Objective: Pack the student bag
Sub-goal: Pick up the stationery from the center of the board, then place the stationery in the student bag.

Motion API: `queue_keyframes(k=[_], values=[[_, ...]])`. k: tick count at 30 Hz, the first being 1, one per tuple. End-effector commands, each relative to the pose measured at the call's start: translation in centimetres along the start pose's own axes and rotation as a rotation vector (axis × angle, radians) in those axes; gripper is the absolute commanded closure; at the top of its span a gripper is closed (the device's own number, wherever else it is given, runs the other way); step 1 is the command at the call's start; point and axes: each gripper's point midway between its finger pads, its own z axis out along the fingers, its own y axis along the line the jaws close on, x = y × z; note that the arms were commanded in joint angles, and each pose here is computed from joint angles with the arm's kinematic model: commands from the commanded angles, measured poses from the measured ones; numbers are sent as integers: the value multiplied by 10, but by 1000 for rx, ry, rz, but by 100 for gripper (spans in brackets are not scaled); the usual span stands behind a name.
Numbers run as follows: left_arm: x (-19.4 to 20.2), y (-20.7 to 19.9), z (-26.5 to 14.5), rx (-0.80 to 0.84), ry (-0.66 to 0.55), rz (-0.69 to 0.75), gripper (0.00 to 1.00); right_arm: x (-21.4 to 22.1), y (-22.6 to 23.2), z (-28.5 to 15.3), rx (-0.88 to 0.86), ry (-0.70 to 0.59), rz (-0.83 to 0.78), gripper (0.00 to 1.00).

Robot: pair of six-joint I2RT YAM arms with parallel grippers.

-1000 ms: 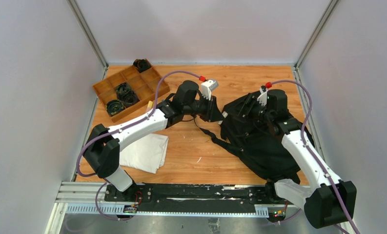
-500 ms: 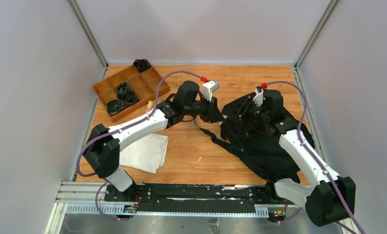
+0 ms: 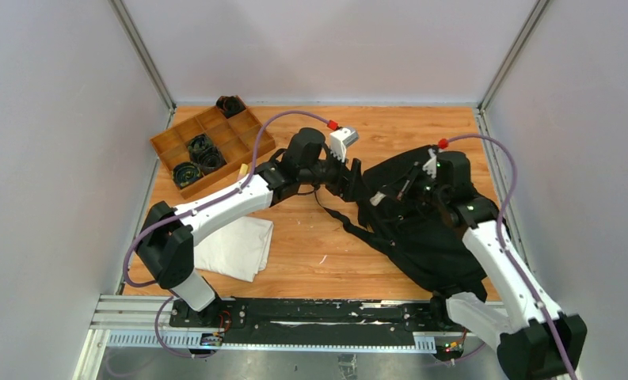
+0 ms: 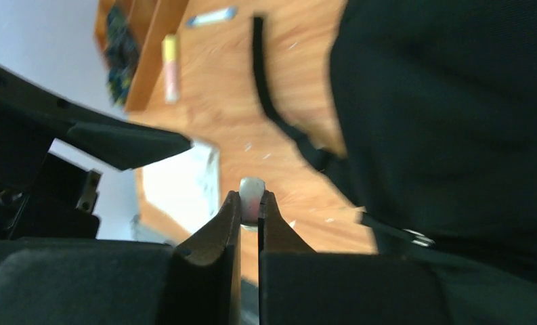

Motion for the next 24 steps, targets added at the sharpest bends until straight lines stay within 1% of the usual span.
queue_keyframes(k=[1,4,6,8,13,24], values=[[-9,1,-6,-40,-19,52,25,-35,-61,-60,345,-229,-117,100],[-12,11,-7,-95,-33,55,26,-35,-90,-84,452,-273,-91,100],[-13,17,-7,-130,-39,56,26,-34,-101,-89,471,-281,-63,100],[-16,27,-9,-192,-55,19,26,-39,-109,-91,478,-290,-36,100],[-16,26,-11,-184,-48,-15,26,-55,-123,-90,503,-285,12,100],[-15,28,-12,-191,-46,-5,26,-54,-129,-57,392,-281,95,100]])
